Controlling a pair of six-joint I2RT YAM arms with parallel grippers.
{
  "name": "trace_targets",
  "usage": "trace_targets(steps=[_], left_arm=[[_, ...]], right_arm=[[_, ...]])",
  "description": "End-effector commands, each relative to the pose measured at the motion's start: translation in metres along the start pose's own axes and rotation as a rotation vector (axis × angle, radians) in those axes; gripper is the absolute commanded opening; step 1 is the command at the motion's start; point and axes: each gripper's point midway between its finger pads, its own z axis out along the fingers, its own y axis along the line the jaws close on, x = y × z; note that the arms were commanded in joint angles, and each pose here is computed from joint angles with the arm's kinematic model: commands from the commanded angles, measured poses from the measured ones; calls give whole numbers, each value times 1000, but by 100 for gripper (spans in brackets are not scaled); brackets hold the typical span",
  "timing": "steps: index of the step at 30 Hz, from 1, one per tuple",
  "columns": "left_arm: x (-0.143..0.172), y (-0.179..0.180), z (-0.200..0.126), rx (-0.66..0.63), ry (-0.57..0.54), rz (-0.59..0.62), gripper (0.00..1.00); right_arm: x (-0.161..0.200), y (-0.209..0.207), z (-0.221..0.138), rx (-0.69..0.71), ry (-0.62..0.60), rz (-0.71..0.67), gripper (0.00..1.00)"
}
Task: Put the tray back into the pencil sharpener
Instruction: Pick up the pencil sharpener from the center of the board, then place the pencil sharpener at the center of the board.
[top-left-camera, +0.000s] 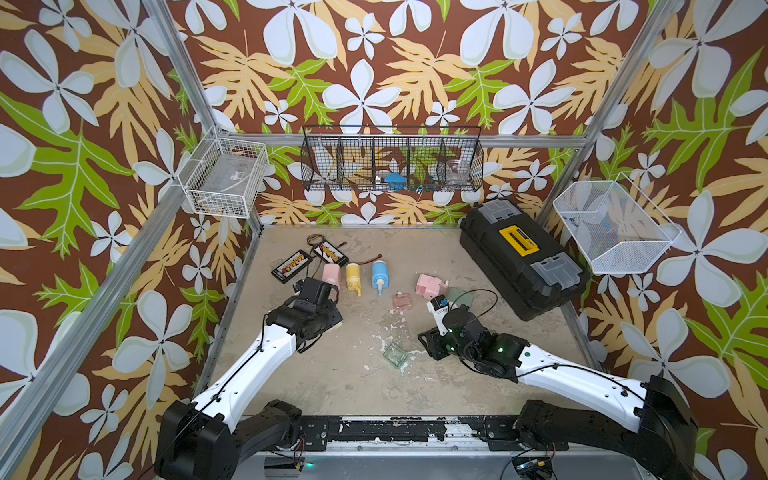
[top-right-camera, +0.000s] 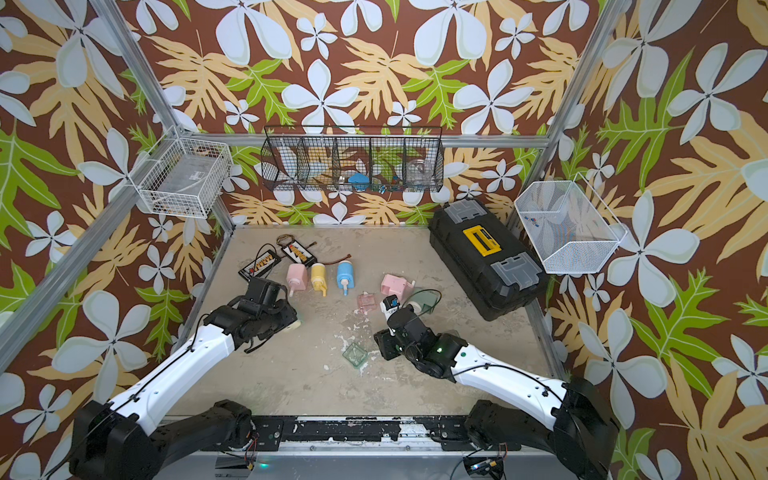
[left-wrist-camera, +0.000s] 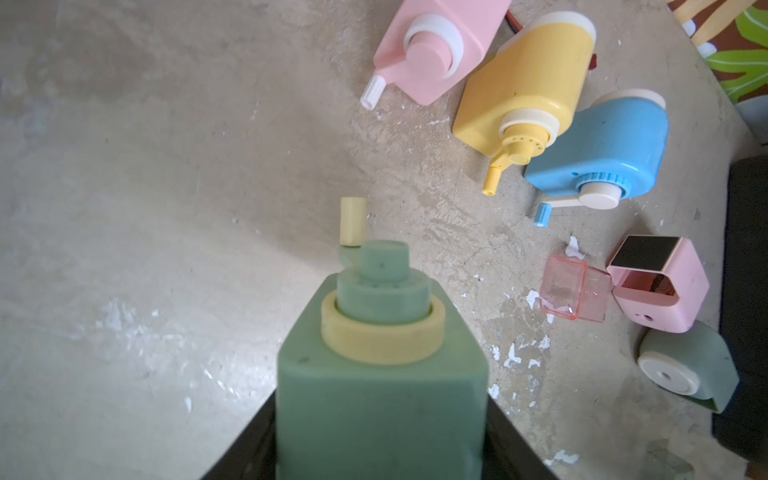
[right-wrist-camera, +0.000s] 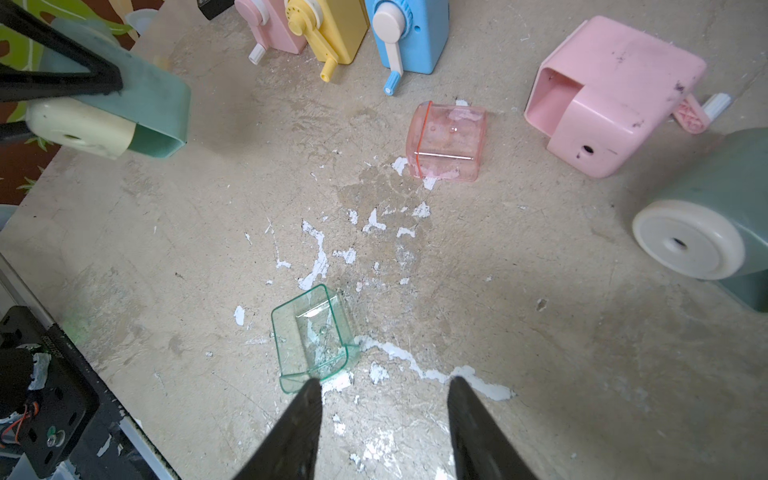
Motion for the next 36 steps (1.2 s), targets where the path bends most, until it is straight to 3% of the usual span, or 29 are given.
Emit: trace_targets(steps=[1,5,9,18,22,26,32,36], left_arm=[[14,24,-5,-100,-8,-230,23],[38,37,-3,-185,23,-298,24],[65,42,9,-244,125,-345,22],[89,27,27,-317,216,-276,35],[94,28,32,-335,224,-257,46],[97,30,34,-344,230,-245,68],[94,25,31,-301,218,-255,91],[87,22,22,-279,196,-247,100]], right_arm=[[-9,3,0,-5,-28,8,50],[-8,2,1,-1,-24,12,49],[-9,3,3,0,-18,13,48],[-8,3,0,-1,-18,33,48],[-7,0,-2,11,-20,34,47],[-6,-2,-2,16,-18,35,47],[-7,-2,-4,19,-22,37,47],[-8,-2,-4,22,-25,36,48]])
